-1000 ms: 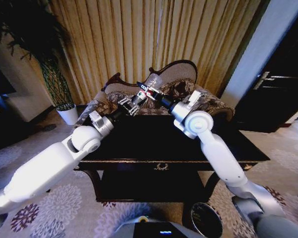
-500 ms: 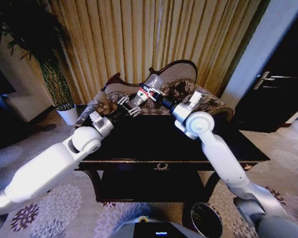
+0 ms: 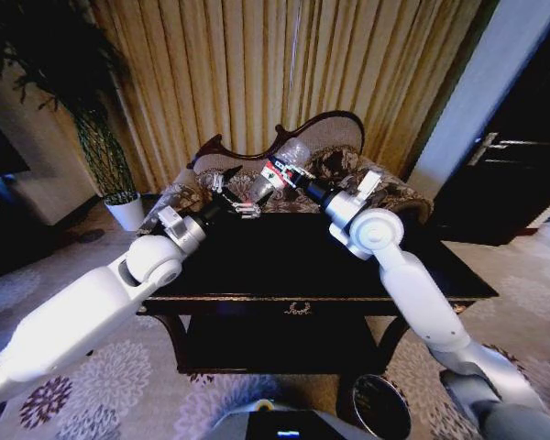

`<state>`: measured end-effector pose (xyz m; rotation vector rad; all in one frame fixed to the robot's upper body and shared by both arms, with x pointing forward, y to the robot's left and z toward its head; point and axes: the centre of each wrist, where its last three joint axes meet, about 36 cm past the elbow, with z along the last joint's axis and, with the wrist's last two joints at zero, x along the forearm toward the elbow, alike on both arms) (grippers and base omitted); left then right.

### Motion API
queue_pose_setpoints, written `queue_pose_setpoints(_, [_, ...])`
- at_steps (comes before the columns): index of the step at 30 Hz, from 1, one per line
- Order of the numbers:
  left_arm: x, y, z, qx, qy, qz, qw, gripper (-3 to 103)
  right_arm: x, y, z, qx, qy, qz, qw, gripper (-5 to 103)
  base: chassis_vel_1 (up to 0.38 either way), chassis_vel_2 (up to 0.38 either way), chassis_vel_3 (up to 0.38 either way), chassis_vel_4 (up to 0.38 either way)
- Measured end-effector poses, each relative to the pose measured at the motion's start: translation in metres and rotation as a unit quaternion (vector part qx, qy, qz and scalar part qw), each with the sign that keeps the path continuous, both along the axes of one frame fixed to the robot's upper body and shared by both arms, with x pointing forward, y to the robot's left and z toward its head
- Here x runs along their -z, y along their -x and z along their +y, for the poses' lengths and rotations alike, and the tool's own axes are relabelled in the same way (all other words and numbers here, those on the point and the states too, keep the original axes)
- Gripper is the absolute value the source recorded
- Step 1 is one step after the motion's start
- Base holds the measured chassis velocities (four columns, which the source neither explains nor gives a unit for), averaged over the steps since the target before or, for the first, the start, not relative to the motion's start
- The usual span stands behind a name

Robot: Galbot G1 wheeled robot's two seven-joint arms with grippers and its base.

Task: Move to the front of the table and place the trash on the table into the trash bin.

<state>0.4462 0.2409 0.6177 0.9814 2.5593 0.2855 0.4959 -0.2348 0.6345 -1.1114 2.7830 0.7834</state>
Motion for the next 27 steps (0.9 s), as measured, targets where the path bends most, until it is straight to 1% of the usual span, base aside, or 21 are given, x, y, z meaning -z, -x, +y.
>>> queue_pose_setpoints(1, [0.000, 0.000, 0.000, 0.000, 0.000, 0.000, 1.0000, 100, 0.000, 0.000, 0.000, 0.000, 0.000, 0.000, 1.000, 26, 0.000, 0.000, 0.000, 0.000])
queue_pose_setpoints(3, [-0.002, 0.004, 0.012, -0.025, 0.003, 0.001, 0.9997, 100, 0.002, -0.001, -0.013, 0.025, 0.007, 0.002, 1.000, 26, 0.000, 0.000, 0.000, 0.000])
queue_pose_setpoints(4, [-0.002, 0.004, 0.012, -0.025, 0.003, 0.001, 0.9997, 100, 0.002, -0.001, -0.013, 0.025, 0.007, 0.002, 1.000, 26, 0.000, 0.000, 0.000, 0.000])
queue_pose_setpoints(5, [-0.003, 0.005, 0.017, -0.037, 0.006, 0.002, 0.9993, 100, 0.003, -0.001, -0.018, 0.037, 0.013, -0.001, 0.999, 26, 0.000, 0.000, 0.000, 0.000])
queue_pose_setpoints(6, [-0.003, 0.005, 0.017, -0.037, 0.006, 0.002, 0.9993, 100, 0.003, -0.001, -0.018, 0.037, 0.013, -0.001, 0.999, 26, 0.000, 0.000, 0.000, 0.000])
queue_pose_setpoints(8, [-0.007, 0.008, 0.030, -0.081, 0.020, 0.011, 0.9965, 100, 0.007, -0.001, -0.034, 0.082, 0.042, -0.017, 0.996, 26, 0.000, 0.000, 0.000, 0.000])
queue_pose_setpoints(9, [-0.007, 0.008, 0.030, -0.081, 0.020, 0.011, 0.9965, 100, 0.007, -0.001, -0.034, 0.082, 0.042, -0.017, 0.996, 26, 0.000, 0.000, 0.000, 0.000])
queue_pose_setpoints(10, [-0.009, 0.008, 0.033, -0.102, 0.029, 0.013, 0.9943, 100, 0.011, 0.000, -0.041, 0.106, 0.065, -0.022, 0.992, 26, 0.000, 0.000, 0.000, 0.000])
queue_pose_setpoints(11, [-0.009, 0.008, 0.033, -0.102, 0.029, 0.013, 0.9943, 100, 0.011, 0.000, -0.041, 0.106, 0.065, -0.022, 0.992, 26, 0.000, 0.000, 0.000, 0.000])
queue_pose_setpoints(12, [-0.010, 0.007, 0.040, -0.143, 0.041, 0.020, 0.9887, 100, 0.019, 0.002, -0.051, 0.140, 0.100, -0.026, 0.985, 26, 0.000, 0.000, 0.000, 0.000])
queue_pose_setpoints(14, [-0.007, 0.004, 0.053, -0.203, 0.051, 0.027, 0.9776, 100, 0.035, 0.008, -0.066, 0.187, 0.152, -0.029, 0.970, 26, 0.000, 0.000, 0.000, 0.000])
queue_pose_setpoints(15, [-0.007, 0.004, 0.053, -0.203, 0.051, 0.027, 0.9776, 100, 0.035, 0.008, -0.066, 0.187, 0.152, -0.029, 0.970, 26, 0.000, 0.000, 0.000, 0.000])
queue_pose_setpoints(16, [-0.004, 0.003, 0.066, -0.234, 0.048, 0.029, 0.9705, 100, 0.044, 0.013, -0.075, 0.210, 0.181, -0.028, 0.961, 26, 0.000, 0.000, 0.000, 0.000])
queue_pose_setpoints(18, [-0.004, 0.004, 0.085, -0.269, 0.042, 0.028, 0.9618, 100, 0.053, 0.022, -0.086, 0.235, 0.210, -0.028, 0.949, 26, 0.000, 0.000, 0.000, 0.000])
queue_pose_setpoints(19, [-0.005, 0.004, 0.099, -0.291, 0.038, 0.028, 0.9555, 100, 0.057, 0.026, -0.093, 0.250, 0.222, -0.027, 0.942, 26, 0.000, 0.000, 0.000, 0.000])
queue_pose_setpoints(20, [-0.005, 0.004, 0.099, -0.291, 0.038, 0.028, 0.9555, 100, 0.057, 0.026, -0.093, 0.250, 0.222, -0.027, 0.942, 26, 0.000, 0.000, 0.000, 0.000])
queue_pose_setpoints(22, [-0.007, 0.007, 0.125, -0.331, 0.036, 0.029, 0.9427, 100, 0.061, 0.032, -0.103, 0.280, 0.233, -0.025, 0.931, 26, 0.000, 0.000, 0.000, 0.000])
queue_pose_setpoints(23, [-0.007, 0.007, 0.125, -0.331, 0.036, 0.029, 0.9427, 100, 0.061, 0.032, -0.103, 0.280, 0.233, -0.025, 0.931, 26, 0.000, 0.000, 0.000, 0.000])
queue_pose_setpoints(25, [-0.008, 0.013, 0.146, -0.360, 0.034, 0.039, 0.9313, 100, 0.061, 0.035, -0.113, 0.300, 0.238, -0.022, 0.923, 26, 0.000, 0.000, 0.000, 0.000])
queue_pose_setpoints(26, [-0.008, 0.013, 0.146, -0.360, 0.034, 0.039, 0.9313, 100, 0.061, 0.035, -0.113, 0.300, 0.238, -0.022, 0.923, 26, 0.000, 0.000, 0.000, 0.000])
queue_pose_setpoints(27, [-0.006, 0.019, 0.161, -0.379, 0.033, 0.051, 0.9235, 100, 0.061, 0.036, -0.121, 0.312, 0.242, -0.020, 0.919, 26, 0.000, 0.000, 0.000, 0.000])
